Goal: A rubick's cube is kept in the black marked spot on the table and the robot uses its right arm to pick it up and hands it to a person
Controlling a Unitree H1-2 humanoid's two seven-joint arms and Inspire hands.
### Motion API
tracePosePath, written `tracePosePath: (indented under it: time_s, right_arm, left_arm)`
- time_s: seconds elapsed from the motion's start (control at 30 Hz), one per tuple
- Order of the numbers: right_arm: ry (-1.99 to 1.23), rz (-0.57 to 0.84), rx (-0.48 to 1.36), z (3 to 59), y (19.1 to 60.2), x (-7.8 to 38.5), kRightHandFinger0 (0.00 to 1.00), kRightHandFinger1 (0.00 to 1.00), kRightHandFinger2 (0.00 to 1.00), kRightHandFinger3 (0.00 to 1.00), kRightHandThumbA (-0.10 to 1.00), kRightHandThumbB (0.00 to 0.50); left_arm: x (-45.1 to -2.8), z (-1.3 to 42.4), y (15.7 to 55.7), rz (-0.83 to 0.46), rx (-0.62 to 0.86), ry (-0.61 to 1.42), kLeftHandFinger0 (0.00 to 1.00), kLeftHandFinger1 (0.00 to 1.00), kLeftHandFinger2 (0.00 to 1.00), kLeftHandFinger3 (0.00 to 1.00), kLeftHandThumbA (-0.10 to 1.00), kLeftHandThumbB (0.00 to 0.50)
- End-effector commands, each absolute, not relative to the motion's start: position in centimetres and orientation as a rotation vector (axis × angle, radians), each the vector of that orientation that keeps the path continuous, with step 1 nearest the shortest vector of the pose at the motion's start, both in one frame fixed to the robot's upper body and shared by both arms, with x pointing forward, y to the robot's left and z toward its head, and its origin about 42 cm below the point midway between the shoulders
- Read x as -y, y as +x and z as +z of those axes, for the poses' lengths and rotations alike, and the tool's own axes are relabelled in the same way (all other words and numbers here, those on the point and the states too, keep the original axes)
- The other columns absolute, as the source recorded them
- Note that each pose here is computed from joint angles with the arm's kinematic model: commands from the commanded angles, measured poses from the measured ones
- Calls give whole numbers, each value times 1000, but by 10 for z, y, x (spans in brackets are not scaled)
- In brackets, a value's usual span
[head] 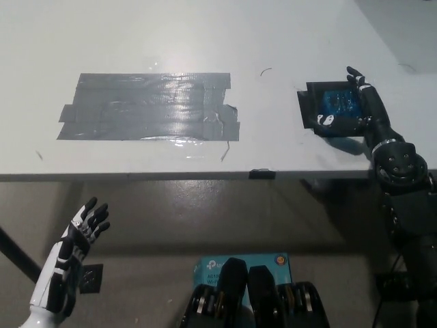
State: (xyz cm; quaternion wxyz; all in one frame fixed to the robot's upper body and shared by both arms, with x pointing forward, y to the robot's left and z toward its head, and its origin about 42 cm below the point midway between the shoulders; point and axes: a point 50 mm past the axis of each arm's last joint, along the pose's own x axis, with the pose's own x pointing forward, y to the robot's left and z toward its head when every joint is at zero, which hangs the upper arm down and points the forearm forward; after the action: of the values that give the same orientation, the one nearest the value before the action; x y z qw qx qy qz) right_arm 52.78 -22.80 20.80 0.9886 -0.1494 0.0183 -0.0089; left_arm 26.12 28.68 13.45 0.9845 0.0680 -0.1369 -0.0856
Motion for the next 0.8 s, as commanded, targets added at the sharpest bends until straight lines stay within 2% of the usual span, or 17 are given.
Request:
tracePosePath:
  time_s: [0.0, 0.1, 0.13, 0.33, 0.4, 0.47, 0.5, 0.53, 0.57, 0.6, 0.63, 0.67, 0.7, 0.73, 0.77]
  right_arm:
    - [-269, -28, 59, 240, 543, 218, 1000, 1000, 1000, 1000, 893, 445]
    - [-282, -25, 34, 233, 545, 218, 1000, 1000, 1000, 1000, 904, 451]
    - [-306, -29, 29, 231, 545, 218, 1000, 1000, 1000, 1000, 910, 437]
    - [-285, -31, -10, 220, 547, 221, 1000, 1000, 1000, 1000, 838, 409]
    - [-278, -54, -15, 218, 549, 221, 1000, 1000, 1000, 1000, 775, 403]
    - [-291, -113, -35, 216, 550, 222, 1000, 1000, 1000, 1000, 634, 396]
    - [-316, -149, -55, 215, 550, 222, 766, 924, 1000, 1000, 547, 395]
    - [-346, -174, -71, 216, 551, 222, 612, 772, 1000, 1000, 518, 392]
    - [-396, -197, -91, 215, 551, 222, 415, 578, 758, 963, 351, 354]
    - [-423, -213, -101, 215, 552, 222, 383, 554, 713, 881, 310, 348]
    - [-434, -222, -106, 215, 552, 222, 340, 537, 660, 740, 228, 331]
    - [-440, -227, -108, 214, 552, 222, 340, 537, 660, 740, 228, 331]
    - [-505, -246, -105, 213, 551, 223, 200, 392, 512, 486, 87, 296]
    - [-543, -250, -92, 213, 550, 224, 247, 435, 534, 454, 38, 286]
    - [-554, -253, -85, 212, 549, 224, 209, 372, 492, 423, -8, 273]
  left_arm:
    - [-285, 144, 260, -196, 312, 149, 1000, 1000, 1000, 1000, 1000, 211]
    - [-287, 145, 261, -195, 315, 155, 1000, 1000, 1000, 1000, 1000, 212]
    - [-288, 146, 262, -195, 317, 158, 1000, 1000, 1000, 1000, 1000, 216]
    - [-287, 147, 263, -200, 315, 148, 1000, 1000, 1000, 1000, 1000, 193]
    - [-287, 147, 264, -201, 316, 154, 1000, 1000, 1000, 1000, 1000, 190]
    - [-287, 148, 265, -199, 316, 156, 1000, 1000, 1000, 1000, 1000, 180]
    - [-287, 148, 266, -199, 317, 156, 1000, 1000, 1000, 1000, 1000, 181]
    - [-287, 148, 266, -199, 318, 156, 1000, 1000, 1000, 1000, 1000, 181]
    - [-288, 148, 266, -200, 320, 161, 1000, 1000, 1000, 1000, 1000, 180]
    - [-288, 149, 267, -201, 323, 166, 1000, 1000, 1000, 1000, 1000, 180]
    - [-288, 149, 267, -202, 324, 167, 1000, 1000, 1000, 1000, 1000, 178]
    - [-288, 149, 267, -203, 324, 167, 1000, 1000, 1000, 1000, 1000, 178]
    - [-289, 149, 267, -201, 322, 169, 1000, 1000, 1000, 1000, 1000, 169]
    - [-289, 148, 267, -199, 322, 172, 1000, 1000, 1000, 1000, 1000, 168]
    - [-289, 149, 267, -197, 320, 173, 1000, 1000, 1000, 1000, 1000, 172]
